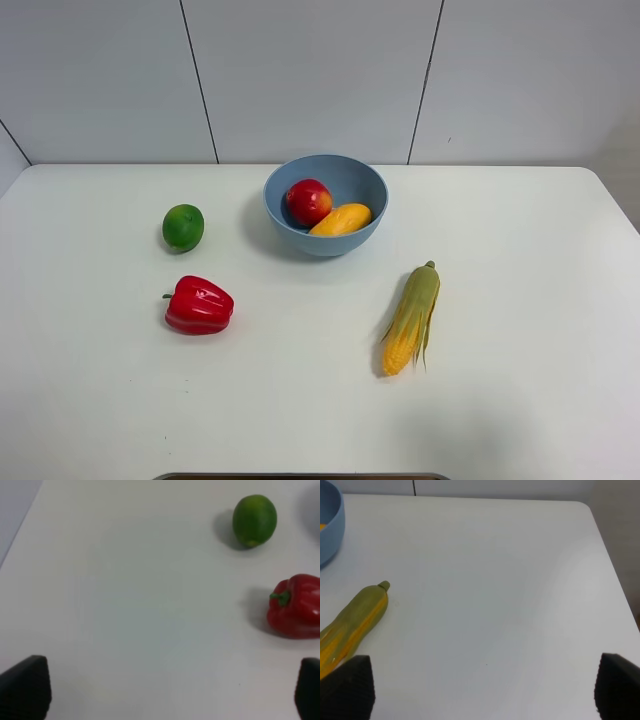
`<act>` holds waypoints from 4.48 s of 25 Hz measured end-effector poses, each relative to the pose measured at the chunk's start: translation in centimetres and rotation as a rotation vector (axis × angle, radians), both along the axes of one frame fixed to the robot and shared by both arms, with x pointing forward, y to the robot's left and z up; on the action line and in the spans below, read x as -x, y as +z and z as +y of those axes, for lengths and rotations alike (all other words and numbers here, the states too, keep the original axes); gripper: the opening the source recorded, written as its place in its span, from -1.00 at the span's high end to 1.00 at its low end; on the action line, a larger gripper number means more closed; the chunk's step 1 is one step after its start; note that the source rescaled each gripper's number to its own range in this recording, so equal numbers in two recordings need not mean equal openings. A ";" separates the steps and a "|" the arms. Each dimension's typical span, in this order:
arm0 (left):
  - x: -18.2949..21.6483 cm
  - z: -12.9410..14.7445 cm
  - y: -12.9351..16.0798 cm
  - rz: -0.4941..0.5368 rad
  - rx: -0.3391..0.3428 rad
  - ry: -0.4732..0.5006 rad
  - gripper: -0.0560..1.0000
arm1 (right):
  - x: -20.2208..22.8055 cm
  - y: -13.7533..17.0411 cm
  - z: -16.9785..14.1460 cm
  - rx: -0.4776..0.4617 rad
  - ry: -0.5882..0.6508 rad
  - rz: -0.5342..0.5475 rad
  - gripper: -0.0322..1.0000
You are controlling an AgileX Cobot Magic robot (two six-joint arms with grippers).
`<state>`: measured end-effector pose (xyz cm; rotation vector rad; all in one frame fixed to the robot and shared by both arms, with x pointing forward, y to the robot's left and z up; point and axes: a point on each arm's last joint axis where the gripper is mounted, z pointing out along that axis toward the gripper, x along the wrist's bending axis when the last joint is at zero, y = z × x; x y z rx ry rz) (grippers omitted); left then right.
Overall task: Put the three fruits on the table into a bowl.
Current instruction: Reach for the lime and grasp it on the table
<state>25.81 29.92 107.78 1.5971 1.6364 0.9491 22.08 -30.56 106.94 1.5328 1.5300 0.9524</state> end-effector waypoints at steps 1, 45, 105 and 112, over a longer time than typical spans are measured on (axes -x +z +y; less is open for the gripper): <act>-0.6 0.1 0.8 0.017 0.001 -0.001 -1.00 | 0.0 0.0 0.0 0.000 0.000 0.000 -0.60; -39.8 -9.9 -11.0 0.732 0.068 -0.342 -1.00 | 0.0 0.0 0.0 0.000 0.000 0.000 -0.60; -42.5 -9.1 -20.8 0.739 -0.115 -0.340 -0.96 | 0.0 0.0 0.0 0.000 0.000 0.000 -0.60; -42.4 -9.2 -20.8 0.742 -0.106 -0.337 0.44 | 0.0 0.0 0.0 0.000 0.000 0.000 -0.60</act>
